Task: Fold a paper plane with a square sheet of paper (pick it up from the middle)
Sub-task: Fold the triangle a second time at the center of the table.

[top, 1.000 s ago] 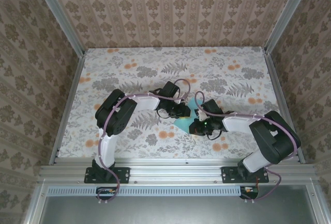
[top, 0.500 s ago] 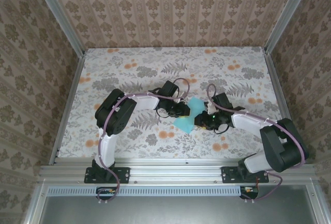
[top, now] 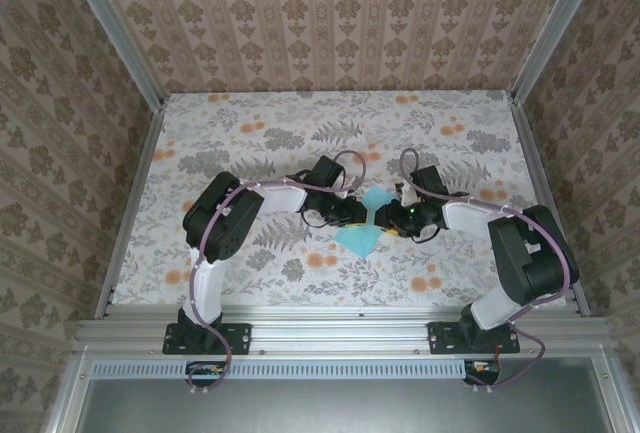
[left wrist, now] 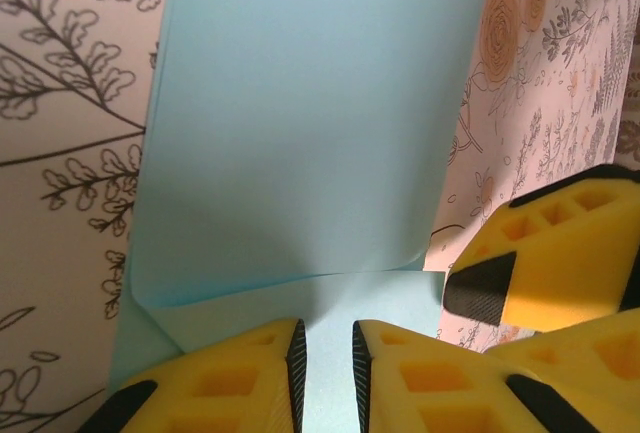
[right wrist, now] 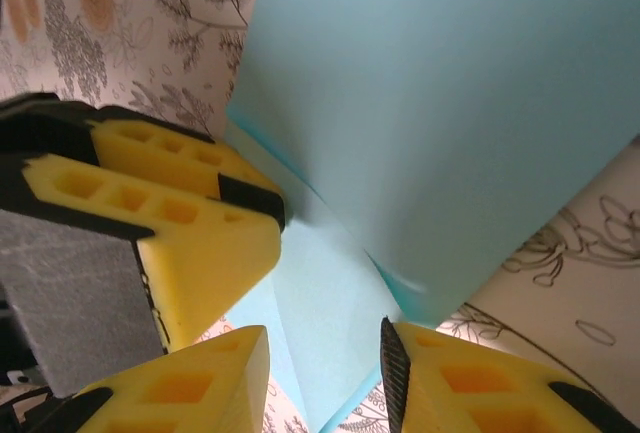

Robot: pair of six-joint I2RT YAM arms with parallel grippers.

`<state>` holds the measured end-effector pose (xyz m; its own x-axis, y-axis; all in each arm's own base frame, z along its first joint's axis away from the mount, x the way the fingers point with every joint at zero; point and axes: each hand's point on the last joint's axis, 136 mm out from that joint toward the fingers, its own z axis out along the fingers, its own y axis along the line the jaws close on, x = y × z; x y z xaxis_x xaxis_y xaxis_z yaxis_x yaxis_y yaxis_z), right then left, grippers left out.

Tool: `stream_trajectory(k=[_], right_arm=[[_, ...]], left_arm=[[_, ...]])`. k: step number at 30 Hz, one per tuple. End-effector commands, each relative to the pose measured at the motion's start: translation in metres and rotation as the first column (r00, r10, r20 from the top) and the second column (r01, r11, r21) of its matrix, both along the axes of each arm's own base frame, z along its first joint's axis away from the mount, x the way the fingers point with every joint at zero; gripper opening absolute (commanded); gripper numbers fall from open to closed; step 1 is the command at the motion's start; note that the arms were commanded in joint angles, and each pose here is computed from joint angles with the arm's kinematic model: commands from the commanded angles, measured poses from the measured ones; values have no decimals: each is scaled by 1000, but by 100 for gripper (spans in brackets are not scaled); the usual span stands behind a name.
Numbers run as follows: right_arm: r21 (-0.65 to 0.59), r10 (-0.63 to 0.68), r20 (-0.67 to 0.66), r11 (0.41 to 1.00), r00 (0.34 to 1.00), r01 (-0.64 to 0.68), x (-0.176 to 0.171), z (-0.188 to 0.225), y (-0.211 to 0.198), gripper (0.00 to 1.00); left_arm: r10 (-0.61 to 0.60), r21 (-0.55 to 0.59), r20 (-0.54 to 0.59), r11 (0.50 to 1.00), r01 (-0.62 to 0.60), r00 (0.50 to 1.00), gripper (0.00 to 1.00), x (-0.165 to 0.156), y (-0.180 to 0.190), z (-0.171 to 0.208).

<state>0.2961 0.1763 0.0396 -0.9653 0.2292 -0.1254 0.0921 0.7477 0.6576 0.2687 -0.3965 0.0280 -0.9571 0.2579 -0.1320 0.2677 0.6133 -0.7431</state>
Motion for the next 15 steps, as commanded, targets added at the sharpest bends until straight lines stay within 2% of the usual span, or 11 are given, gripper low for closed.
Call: stream_trajectory(k=[1,10,15], right_arm=[[-61,12,25,998,1000,-10,11,-1,-7,38],[-95,25,-14,995,1000,-27,7,-15,-11,38],[-29,51,-34,998,998,-52,6,-15,0,38]], left_arm=[[17,92,-2,996,-16,1000,24,-2,22,-25],[20,87,-3,996,-19,1000,24,-3,25,-26],[18,87,-3,996,-18,1000,25,-3,25,-26]])
